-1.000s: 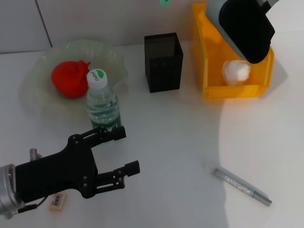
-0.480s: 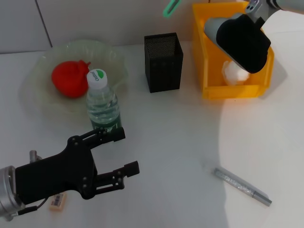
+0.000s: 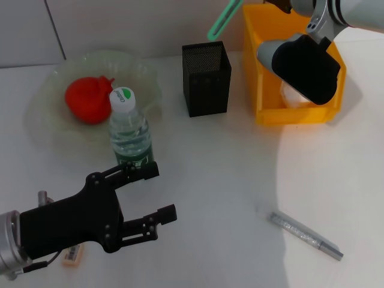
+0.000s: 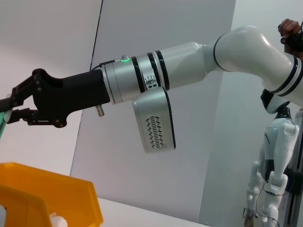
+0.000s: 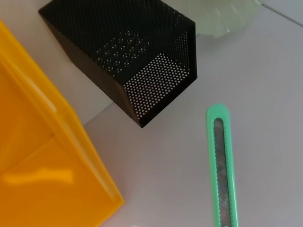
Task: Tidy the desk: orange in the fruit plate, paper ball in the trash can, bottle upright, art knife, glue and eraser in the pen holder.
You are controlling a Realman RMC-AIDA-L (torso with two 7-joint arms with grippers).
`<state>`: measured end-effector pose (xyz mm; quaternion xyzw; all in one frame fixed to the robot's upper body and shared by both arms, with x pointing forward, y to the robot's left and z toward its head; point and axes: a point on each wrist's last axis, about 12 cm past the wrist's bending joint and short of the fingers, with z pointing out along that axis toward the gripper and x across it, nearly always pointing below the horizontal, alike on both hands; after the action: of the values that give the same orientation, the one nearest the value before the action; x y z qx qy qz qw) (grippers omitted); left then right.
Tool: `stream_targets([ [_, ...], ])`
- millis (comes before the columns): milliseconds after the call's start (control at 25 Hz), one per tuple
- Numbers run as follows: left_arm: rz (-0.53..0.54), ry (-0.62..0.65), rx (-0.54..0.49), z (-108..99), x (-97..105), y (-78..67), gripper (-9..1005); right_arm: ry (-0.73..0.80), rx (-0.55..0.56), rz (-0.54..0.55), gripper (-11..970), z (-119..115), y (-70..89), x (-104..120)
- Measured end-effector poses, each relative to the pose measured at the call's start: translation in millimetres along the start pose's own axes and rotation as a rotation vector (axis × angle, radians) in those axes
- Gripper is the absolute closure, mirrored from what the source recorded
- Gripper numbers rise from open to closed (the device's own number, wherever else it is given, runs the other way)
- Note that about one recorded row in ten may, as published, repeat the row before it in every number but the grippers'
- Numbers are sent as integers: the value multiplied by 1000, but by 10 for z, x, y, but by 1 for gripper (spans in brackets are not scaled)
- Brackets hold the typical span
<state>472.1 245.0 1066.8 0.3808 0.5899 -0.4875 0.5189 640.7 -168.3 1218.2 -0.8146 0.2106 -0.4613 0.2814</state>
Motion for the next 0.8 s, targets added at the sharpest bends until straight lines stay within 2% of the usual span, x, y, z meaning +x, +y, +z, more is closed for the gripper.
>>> stream_targets([
  [240, -1, -1, 2, -6, 0, -5, 183, 5, 0, -4, 775, 17, 30, -4],
  [560, -1, 0, 3, -8, 1, -6, 183, 28, 22, -61, 775, 145, 123, -55],
  [800, -1, 0, 3, -9, 3, -8, 184, 16, 21, -82, 774, 176, 116, -99],
])
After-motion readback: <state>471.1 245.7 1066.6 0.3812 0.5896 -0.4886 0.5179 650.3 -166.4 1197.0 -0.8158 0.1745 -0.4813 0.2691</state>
